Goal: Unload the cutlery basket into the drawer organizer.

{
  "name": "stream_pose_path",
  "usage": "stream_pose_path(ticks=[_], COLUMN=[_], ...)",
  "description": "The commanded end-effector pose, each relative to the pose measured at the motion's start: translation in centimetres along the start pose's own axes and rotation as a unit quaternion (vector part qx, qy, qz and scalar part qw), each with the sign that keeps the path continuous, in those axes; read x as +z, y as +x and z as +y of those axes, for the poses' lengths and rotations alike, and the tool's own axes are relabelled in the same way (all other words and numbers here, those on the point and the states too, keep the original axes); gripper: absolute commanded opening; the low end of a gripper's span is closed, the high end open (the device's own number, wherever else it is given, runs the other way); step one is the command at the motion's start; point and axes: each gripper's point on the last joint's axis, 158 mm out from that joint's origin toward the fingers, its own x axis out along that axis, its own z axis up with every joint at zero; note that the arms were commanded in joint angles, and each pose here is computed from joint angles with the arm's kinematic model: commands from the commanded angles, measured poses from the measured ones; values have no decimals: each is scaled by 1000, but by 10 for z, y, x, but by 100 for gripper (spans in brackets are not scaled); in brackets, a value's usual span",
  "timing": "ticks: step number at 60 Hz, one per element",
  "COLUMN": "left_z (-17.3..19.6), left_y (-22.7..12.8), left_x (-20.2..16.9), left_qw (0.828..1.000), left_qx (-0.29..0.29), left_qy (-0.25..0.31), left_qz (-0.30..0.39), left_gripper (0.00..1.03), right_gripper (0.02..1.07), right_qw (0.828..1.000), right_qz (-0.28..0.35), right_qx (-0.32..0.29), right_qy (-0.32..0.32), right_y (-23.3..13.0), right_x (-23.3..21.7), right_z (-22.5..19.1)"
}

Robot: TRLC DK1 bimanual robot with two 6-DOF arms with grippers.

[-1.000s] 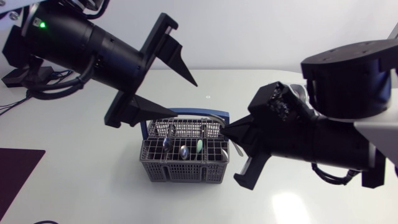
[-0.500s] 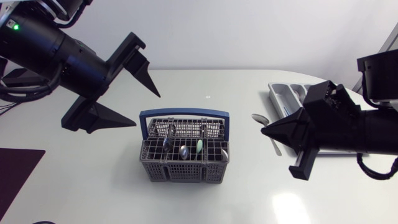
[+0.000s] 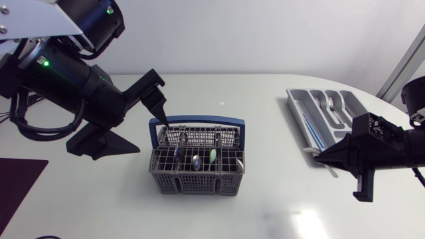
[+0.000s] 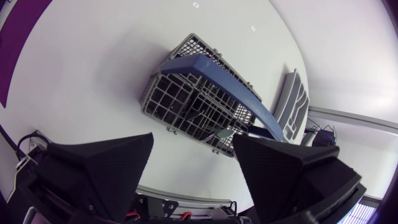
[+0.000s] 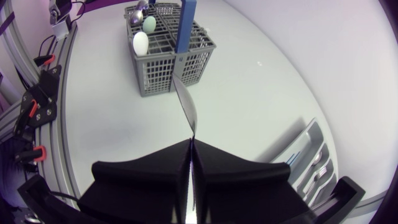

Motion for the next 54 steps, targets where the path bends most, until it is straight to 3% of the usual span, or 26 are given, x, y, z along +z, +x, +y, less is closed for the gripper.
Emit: stream_pose_path(ticks=[1,22,36,54], left_z=[7,-7,-12,-20], left_y=[8,20,30,36], left_x=[-4,-4,-3,-3], left_qw=[1000,990,981,953], left_qx=[17,-1,-14,-23], left_qy=[1,134,188,297], left_qz=[2,-39,-45,-54], left_gripper=[89,89,89,90], right_gripper=[8,7,7,7], right_qw=[999,997,995,991], right_qz=[9,43,68,108], right_qx=[15,58,74,70], right_qy=[-37,-27,-29,-43], right_y=[-4,-17,-19,-26], right_x=[-15,-68,-105,-151], right_z=[-10,-45,-71,-112])
